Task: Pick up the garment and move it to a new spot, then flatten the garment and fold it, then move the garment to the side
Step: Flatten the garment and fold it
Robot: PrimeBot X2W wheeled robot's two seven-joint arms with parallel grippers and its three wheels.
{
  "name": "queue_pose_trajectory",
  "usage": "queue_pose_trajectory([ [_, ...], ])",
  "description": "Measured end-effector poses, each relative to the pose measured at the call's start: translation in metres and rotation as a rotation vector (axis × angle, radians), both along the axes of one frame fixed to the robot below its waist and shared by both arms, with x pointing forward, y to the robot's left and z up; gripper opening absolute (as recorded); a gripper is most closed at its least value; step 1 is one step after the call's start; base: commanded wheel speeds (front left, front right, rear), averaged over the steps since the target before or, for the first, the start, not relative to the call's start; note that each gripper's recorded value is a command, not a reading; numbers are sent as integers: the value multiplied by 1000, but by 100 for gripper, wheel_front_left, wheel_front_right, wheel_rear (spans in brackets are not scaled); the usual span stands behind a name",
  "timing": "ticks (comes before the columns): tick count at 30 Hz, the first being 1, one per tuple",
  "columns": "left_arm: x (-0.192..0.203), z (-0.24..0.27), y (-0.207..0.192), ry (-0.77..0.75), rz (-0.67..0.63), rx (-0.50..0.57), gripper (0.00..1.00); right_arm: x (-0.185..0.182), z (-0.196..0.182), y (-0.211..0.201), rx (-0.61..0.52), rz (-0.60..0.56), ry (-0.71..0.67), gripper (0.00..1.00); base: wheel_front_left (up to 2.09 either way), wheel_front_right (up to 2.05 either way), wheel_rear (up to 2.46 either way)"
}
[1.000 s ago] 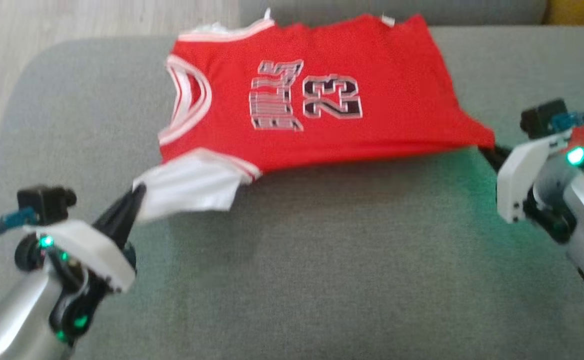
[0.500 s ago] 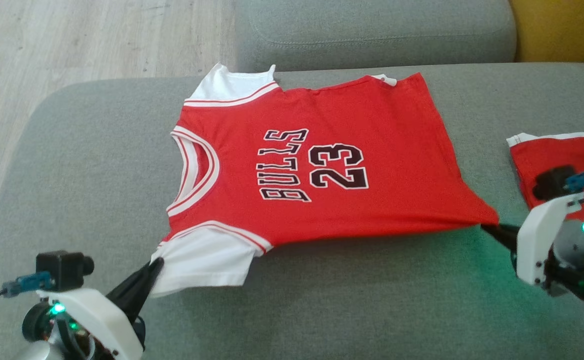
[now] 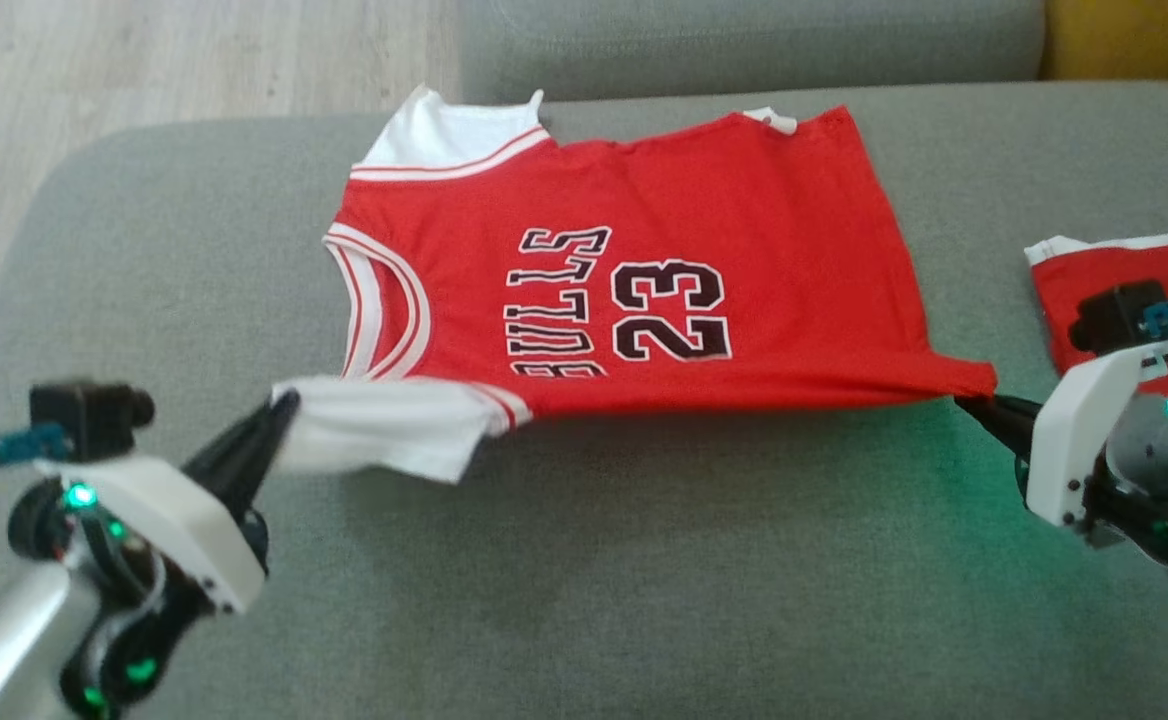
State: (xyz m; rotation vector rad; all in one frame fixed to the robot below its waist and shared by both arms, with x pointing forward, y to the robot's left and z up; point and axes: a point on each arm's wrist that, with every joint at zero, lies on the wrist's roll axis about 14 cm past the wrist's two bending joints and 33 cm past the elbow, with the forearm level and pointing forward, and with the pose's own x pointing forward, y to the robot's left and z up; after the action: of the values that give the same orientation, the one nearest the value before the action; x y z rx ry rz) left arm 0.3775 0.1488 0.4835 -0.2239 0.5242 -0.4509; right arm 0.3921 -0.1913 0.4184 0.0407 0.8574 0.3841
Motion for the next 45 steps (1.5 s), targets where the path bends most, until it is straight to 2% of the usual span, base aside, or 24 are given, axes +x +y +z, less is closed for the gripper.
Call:
queue_pose_trajectory([
  [12,55,-10,-2,52,-20,38,0,46,0,9,-5,-21,-12,0,0,0,0],
  [24,89,-48,3,138,-52,154,0,77,-17,12,-57,-23,31,0,0,0,0],
  [29,105,-55,0,118,-41,155,0,89,-28,12,-75,-31,40,0,0,0,0],
  [30,111,-53,0,97,-29,151,25,94,-28,13,-71,-39,21,100,0,0,0],
  [31,118,-51,0,68,-15,149,85,100,-27,13,-60,-54,3,100,0,0,0],
  [32,124,-48,0,40,-4,151,100,106,-25,14,-45,-71,-17,100,0,0,0],
  [35,140,-35,1,-62,43,139,100,123,-15,15,-40,-91,-117,100,0,0,0],
  [40,156,3,7,-292,127,102,100,142,17,26,36,-136,-326,100,0,0,0],
  [45,154,42,13,-480,189,79,100,149,69,37,149,-185,-578,100,0,0,0],
])
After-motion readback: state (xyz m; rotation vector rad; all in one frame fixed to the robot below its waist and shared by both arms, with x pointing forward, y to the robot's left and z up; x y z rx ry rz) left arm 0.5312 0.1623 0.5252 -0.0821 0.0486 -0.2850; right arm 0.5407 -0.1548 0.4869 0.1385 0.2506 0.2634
